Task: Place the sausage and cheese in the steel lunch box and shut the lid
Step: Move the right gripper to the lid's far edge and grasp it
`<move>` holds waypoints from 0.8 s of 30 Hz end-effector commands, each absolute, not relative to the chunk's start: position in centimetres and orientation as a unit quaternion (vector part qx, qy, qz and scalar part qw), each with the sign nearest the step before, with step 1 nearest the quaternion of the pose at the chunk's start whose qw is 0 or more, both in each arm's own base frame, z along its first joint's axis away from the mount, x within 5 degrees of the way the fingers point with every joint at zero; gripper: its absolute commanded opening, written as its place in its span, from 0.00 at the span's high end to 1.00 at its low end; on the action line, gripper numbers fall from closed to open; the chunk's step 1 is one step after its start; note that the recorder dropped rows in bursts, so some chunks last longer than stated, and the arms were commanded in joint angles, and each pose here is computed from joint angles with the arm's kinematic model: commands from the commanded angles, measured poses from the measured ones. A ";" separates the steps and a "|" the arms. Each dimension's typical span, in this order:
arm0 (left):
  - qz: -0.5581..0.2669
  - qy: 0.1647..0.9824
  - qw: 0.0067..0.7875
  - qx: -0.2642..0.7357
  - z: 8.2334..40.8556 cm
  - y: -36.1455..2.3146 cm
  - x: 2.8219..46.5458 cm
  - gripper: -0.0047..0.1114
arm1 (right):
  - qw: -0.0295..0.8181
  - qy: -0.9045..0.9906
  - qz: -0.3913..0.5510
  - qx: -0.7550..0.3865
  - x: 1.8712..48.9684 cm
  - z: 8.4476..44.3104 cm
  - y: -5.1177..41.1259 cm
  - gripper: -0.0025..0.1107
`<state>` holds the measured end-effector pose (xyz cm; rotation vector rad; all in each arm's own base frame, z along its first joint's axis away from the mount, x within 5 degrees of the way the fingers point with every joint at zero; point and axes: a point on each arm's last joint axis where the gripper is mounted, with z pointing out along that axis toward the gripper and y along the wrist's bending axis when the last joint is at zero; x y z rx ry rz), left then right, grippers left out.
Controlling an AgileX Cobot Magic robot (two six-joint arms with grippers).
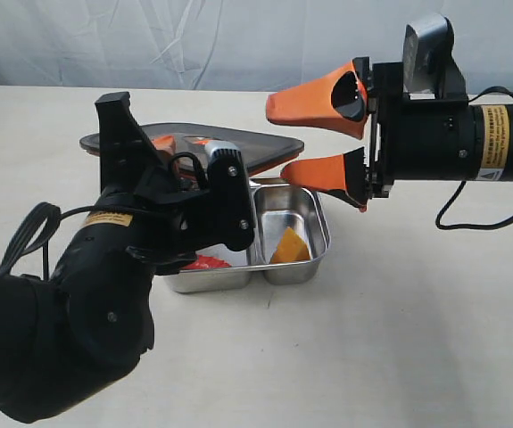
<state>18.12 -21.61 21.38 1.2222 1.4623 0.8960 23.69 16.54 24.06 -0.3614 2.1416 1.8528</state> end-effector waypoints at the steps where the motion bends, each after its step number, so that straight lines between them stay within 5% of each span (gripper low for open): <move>1: 0.379 0.592 0.491 0.515 21.4 -21.8 18.1 0.96 | 0.146 0.730 0.649 -0.159 22.8 24.2 17.6 0.06; 24: 0.383 0.602 0.485 0.505 21.4 -21.5 18.1 0.96 | 0.138 0.727 0.646 -0.188 22.0 24.1 18.5 0.06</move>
